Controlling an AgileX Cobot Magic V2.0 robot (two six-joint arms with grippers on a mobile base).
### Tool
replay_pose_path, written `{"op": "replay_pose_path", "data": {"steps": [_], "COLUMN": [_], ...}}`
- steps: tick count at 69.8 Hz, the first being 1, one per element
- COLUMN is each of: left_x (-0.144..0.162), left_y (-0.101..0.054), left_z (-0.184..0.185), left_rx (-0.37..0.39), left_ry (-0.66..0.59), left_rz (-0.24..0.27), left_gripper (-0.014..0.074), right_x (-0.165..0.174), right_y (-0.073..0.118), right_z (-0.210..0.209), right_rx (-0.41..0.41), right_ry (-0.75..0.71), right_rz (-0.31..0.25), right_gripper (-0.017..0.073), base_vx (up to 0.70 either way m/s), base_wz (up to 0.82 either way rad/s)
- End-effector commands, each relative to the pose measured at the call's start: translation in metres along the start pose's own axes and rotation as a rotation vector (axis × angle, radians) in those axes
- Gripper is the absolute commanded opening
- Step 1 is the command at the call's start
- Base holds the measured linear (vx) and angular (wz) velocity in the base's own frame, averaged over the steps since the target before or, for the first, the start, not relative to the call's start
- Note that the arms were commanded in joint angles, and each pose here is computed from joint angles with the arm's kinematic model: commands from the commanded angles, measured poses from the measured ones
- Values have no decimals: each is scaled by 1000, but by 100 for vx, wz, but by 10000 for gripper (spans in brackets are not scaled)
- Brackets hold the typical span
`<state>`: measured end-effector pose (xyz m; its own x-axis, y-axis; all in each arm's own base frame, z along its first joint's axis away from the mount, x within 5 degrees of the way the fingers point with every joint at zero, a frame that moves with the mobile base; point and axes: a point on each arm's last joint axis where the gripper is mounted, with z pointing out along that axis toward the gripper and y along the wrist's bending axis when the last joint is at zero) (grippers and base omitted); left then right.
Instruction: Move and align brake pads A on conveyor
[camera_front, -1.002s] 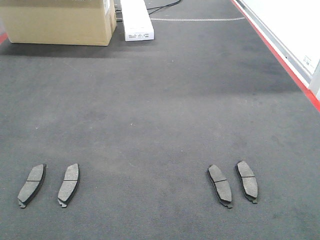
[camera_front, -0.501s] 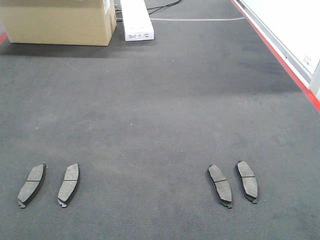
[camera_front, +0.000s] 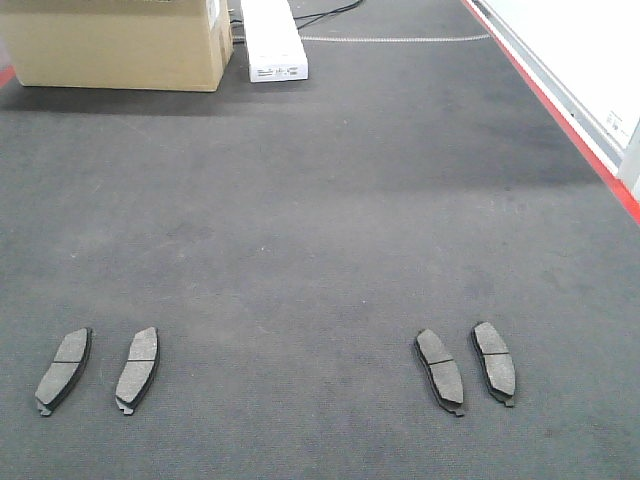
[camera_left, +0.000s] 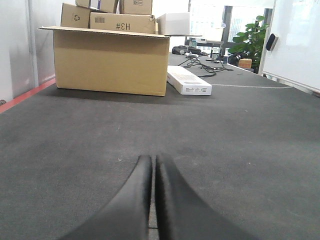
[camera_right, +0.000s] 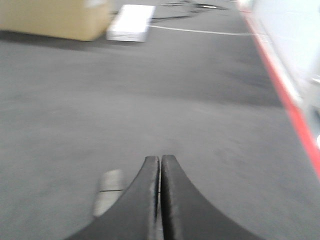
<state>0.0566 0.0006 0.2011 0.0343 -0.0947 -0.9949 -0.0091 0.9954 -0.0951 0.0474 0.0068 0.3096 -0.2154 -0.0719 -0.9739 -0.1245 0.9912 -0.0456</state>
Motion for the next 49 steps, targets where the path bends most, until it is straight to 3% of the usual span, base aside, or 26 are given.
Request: {"op": "replay_pose_path", "data": {"steps": [1, 14, 31, 49], "left_x": [2, 2, 2, 2], "left_y": [1, 1, 1, 1], "left_z": [0, 0, 0, 0], "left_rx": [1, 1, 1, 0], "left_ry": [-62, -62, -62, -61], "left_rz": [-5, -5, -5, -5], "left_gripper": [-6, -6, -6, -6], "right_x": [2, 42, 104, 106], "right_y": [-6, -15, -15, -10], "right_z": [11, 32, 49, 34], "right_rx": [99, 223, 247, 246], "right_ry": [-100, -127, -148, -239], "right_rz": [13, 29, 44, 34], "right_gripper": [-8, -8, -8, -8], "base_vx": [0, 0, 0, 0], "base_wz": [0, 0, 0, 0]}}
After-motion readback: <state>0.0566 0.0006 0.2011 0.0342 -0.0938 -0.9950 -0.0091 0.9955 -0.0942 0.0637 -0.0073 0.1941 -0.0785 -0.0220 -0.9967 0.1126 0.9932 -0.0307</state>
